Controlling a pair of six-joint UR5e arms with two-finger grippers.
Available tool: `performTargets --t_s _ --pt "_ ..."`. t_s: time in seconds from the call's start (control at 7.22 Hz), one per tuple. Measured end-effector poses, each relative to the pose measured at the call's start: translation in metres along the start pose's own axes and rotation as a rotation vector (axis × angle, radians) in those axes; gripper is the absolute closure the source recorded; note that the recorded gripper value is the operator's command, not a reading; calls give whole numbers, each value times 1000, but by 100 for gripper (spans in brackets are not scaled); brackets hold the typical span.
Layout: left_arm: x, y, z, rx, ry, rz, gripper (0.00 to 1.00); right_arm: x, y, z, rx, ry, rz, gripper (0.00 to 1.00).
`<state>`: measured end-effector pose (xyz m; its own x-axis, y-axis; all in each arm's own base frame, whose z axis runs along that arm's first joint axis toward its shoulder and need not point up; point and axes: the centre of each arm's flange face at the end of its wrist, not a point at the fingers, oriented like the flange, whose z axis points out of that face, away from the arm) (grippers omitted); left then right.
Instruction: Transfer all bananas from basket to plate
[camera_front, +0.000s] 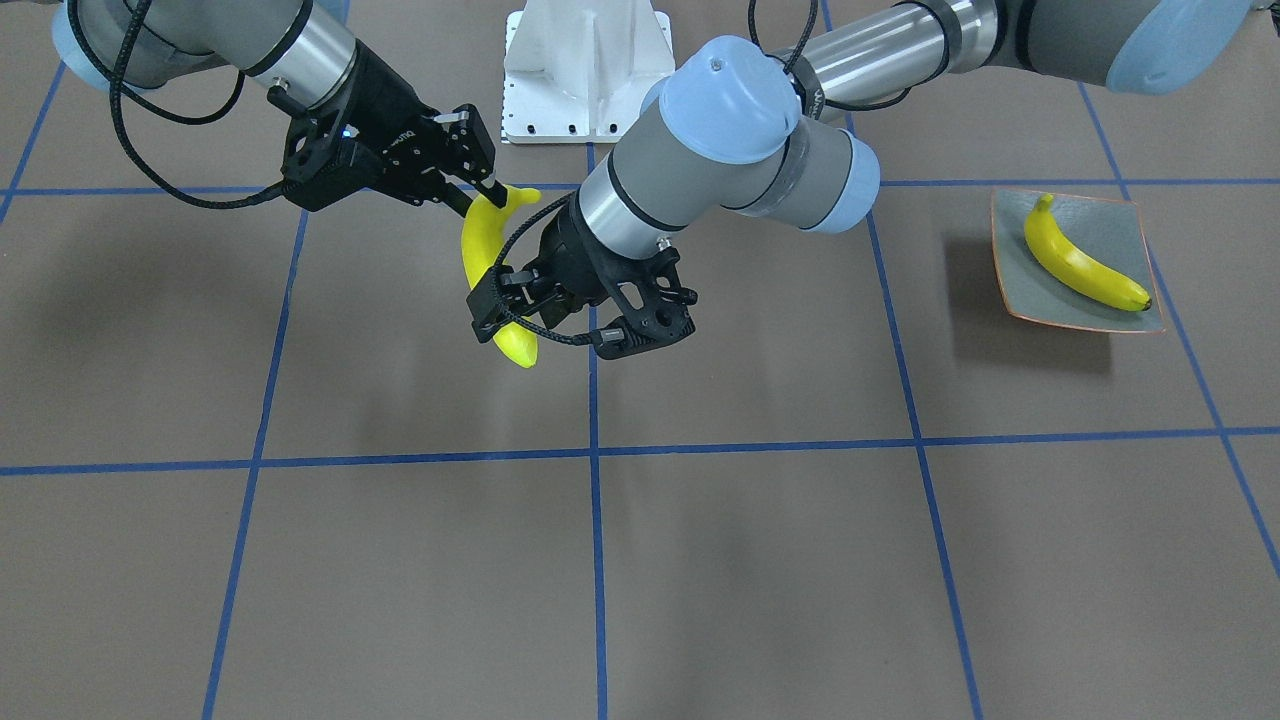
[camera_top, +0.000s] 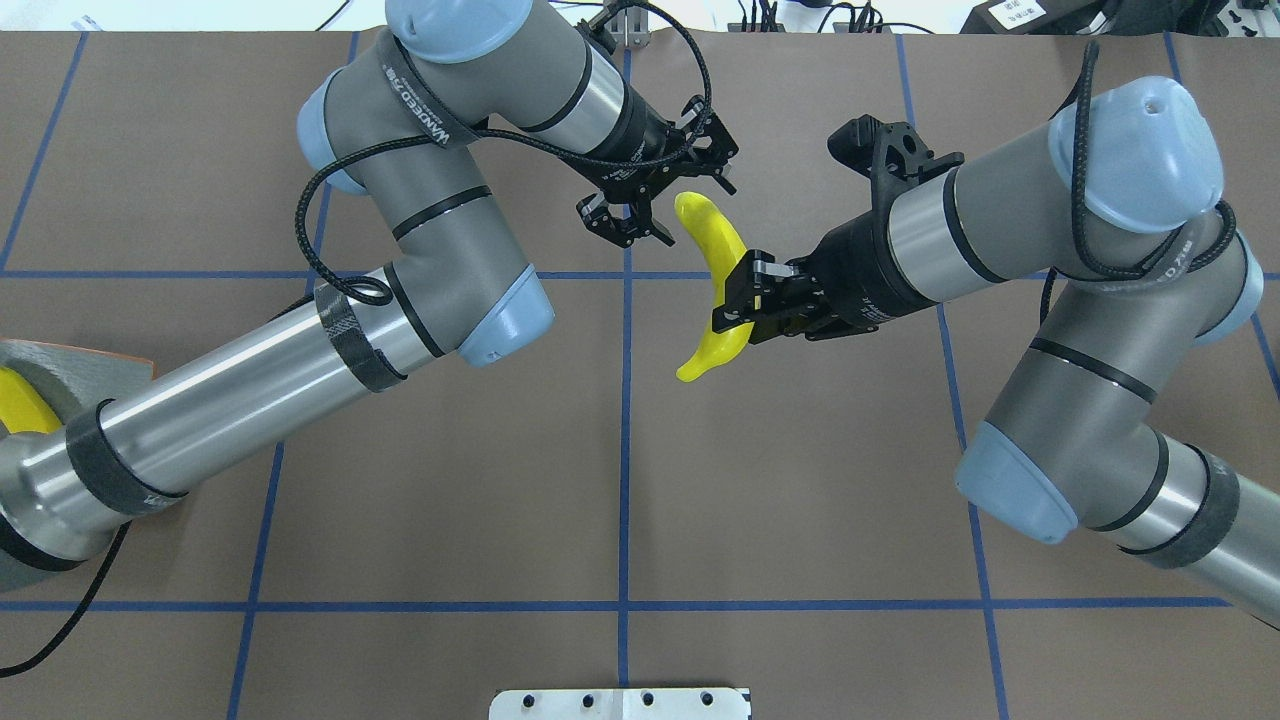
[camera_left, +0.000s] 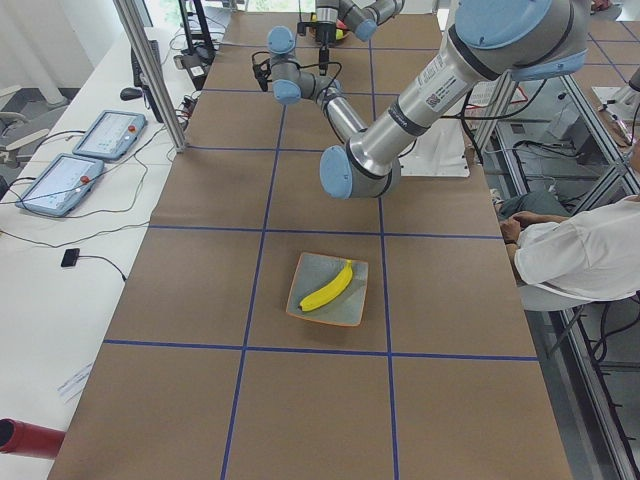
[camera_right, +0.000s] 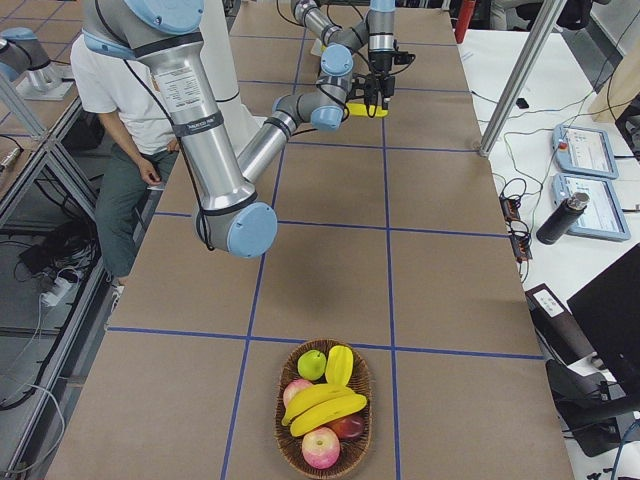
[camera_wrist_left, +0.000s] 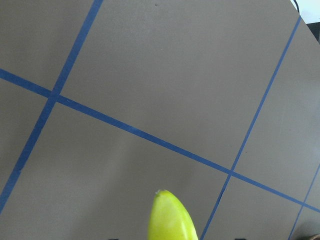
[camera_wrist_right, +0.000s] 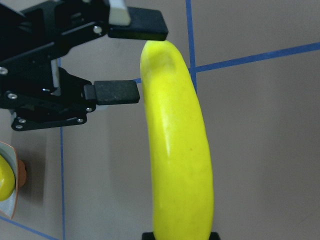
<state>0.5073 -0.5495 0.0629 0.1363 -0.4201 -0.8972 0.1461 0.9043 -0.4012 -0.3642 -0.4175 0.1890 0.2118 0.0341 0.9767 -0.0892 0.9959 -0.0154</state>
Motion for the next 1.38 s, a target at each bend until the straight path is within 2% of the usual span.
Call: performTargets --t_s 0.14,0.28,0.42,0.55,0.69,1.11,1.38 --pt "0 1 1 -2 0 -6 83 -3 -2 0 13 -2 -3 100" --pt "1 3 1 -4 0 -11 100 -5 -3 1 27 -2 -5 100" --pt "1 4 1 -7 1 -12 100 -6 -3 2 41 -1 -6 100" --pt "1 5 0 -8 2 -12 100 -7 -2 5 52 1 -8 48" --pt "1 6 0 -9 3 -12 100 -8 -2 7 58 1 -10 0" --pt "0 7 0 -12 3 -19 100 -8 -1 -2 64 -8 -15 0" --pt "-21 -6 -2 0 -13 -37 100 21 -8 -40 64 1 9 0"
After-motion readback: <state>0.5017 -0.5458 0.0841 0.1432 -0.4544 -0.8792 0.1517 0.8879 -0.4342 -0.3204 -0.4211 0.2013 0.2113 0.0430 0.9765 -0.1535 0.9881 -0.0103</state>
